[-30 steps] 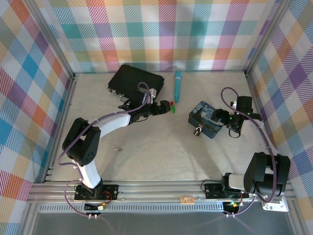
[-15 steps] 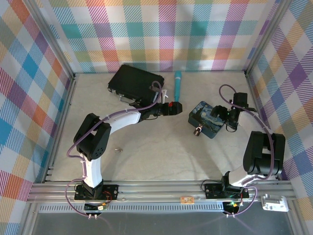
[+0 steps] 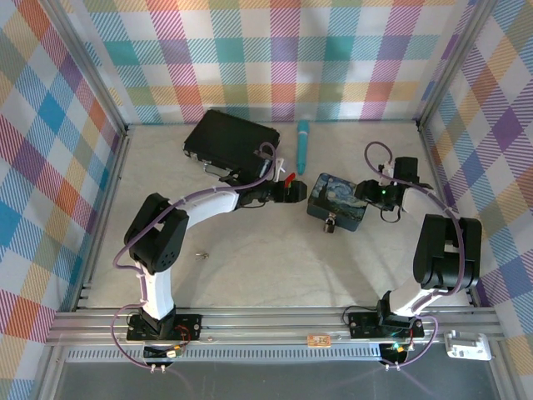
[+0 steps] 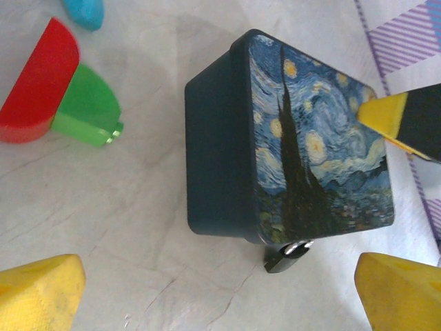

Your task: Unlock a padlock with a key

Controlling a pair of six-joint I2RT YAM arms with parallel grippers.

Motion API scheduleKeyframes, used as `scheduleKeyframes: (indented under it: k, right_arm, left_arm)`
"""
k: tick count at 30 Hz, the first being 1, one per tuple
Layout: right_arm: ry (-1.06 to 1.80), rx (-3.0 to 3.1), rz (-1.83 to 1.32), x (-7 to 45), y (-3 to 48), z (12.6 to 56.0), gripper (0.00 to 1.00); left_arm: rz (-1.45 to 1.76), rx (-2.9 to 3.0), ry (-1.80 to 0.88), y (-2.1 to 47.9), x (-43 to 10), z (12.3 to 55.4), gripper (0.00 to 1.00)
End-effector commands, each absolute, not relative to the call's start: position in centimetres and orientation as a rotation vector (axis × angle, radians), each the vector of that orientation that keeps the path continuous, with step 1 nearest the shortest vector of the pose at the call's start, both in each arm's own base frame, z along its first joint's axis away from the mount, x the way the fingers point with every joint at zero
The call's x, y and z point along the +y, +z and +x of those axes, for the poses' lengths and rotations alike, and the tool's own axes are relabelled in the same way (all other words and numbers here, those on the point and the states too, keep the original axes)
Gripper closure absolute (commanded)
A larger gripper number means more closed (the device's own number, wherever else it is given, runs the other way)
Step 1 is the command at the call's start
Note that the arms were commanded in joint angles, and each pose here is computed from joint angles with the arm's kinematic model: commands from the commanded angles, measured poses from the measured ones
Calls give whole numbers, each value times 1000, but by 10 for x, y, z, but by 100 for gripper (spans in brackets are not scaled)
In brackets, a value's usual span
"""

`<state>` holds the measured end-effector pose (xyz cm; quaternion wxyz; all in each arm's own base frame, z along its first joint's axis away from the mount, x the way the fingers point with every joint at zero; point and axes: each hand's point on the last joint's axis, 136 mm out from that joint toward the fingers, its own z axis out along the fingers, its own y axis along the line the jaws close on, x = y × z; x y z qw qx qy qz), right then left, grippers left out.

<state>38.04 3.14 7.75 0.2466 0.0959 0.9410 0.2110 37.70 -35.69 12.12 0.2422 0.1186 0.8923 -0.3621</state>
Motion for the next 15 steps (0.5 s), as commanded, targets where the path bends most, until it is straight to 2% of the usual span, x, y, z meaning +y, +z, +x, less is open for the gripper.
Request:
scheduleKeyframes:
  k: [1, 9, 15]
  right_arm:
    - [607, 2752, 111, 55, 43, 341, 49]
    - [692, 2752, -139, 102, 49, 345, 50]
    - [679, 2791, -247, 136, 48, 344, 48]
  left_arm:
    - [319, 2430, -960, 131, -339, 374, 0]
    - [291, 2432, -913, 131, -320, 362, 0]
    - [166, 2520, -655, 117, -272, 353, 0]
